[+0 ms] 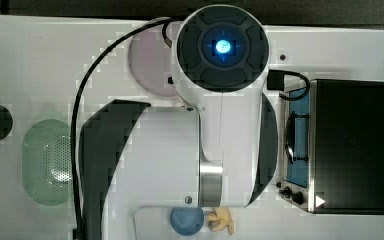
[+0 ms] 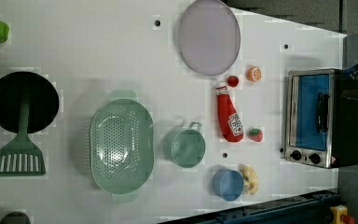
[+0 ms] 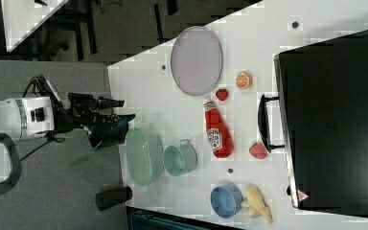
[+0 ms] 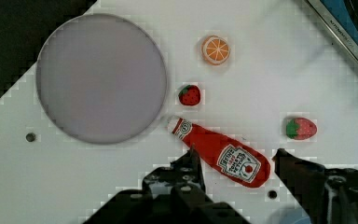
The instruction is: Pick Ketchup from the table and place it in strainer.
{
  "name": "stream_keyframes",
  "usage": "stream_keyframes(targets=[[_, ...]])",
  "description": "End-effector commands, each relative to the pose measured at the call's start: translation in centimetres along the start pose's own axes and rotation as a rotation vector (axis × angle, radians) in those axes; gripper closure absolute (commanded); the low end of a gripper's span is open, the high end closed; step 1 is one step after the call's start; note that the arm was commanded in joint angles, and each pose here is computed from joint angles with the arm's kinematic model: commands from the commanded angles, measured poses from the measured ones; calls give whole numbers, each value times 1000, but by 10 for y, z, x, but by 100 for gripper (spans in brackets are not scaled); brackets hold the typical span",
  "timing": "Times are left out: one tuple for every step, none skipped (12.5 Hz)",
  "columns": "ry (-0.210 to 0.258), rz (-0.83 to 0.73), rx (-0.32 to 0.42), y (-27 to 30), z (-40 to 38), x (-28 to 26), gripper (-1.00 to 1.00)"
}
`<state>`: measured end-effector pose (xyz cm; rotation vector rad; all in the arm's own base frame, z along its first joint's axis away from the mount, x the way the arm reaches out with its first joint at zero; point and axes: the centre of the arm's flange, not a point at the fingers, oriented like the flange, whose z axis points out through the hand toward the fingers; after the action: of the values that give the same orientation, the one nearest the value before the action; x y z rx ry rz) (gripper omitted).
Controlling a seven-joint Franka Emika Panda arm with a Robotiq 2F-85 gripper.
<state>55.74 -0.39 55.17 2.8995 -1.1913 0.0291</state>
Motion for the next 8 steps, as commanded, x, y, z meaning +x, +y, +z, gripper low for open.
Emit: stream_keyframes(targets=[[-54,123,-20,62,-28,-41,-58],[-56,124,-22,62,-27,-41,-80],[-63,121,-30,62,-22,-42,-100],[-76,104,-41,63,-13,-43,-100],[-92,64,-55,63,-2,-45,-100],[-107,7,-65,64,9,-47,-100],[-119,-58,-71,64,20,-48,-100],[-127,-128,-72,64,32,-50,-100]])
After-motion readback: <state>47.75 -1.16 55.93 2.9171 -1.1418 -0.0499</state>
